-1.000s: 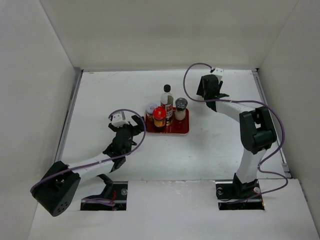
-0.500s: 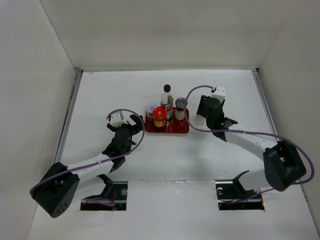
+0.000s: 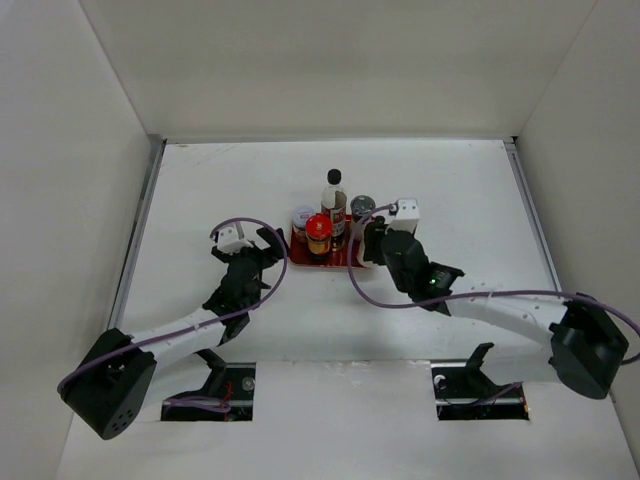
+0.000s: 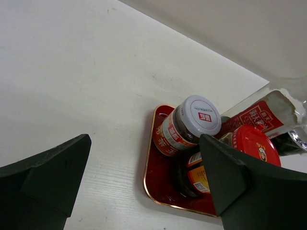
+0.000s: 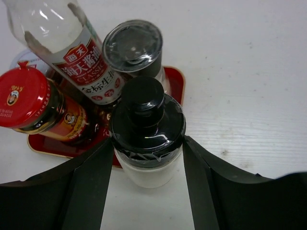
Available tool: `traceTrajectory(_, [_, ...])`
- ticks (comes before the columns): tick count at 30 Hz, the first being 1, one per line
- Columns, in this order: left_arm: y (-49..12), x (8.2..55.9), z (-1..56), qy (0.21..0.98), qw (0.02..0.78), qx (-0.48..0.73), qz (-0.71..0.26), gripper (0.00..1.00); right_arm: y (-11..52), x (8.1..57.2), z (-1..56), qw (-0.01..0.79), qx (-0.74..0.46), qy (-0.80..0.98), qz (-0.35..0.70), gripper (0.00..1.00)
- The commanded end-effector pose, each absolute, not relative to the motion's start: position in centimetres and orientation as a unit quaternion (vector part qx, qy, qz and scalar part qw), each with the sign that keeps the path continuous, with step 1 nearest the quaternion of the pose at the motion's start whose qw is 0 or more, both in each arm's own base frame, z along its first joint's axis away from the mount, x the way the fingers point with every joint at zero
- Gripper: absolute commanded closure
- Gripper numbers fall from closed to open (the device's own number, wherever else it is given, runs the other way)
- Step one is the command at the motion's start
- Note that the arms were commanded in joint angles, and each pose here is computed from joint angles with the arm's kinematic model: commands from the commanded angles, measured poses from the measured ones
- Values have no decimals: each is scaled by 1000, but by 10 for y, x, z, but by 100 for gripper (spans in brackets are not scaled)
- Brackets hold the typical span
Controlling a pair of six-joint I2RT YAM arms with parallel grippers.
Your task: Organize the condiment bottles
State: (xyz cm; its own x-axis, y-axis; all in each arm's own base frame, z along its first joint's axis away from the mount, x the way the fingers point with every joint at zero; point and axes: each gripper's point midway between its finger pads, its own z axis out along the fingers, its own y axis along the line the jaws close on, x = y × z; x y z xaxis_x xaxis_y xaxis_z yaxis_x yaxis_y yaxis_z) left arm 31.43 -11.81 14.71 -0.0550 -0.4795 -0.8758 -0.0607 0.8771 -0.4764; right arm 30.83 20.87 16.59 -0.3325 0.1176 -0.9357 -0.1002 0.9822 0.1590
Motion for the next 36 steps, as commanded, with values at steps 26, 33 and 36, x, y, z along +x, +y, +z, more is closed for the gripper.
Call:
traceTrajectory(26, [-89,328,138,705,647,-258,-132,0,257,319,201,651,20,746,138,0])
traceTrajectory(33, [-80,332,132,714,628,-281,-131,0,178,322,204,665,108,730,115,0])
traceTrajectory(36, [-82,335,134,716,624,-281,-137,0,151,322,192,653,164,731,113,0])
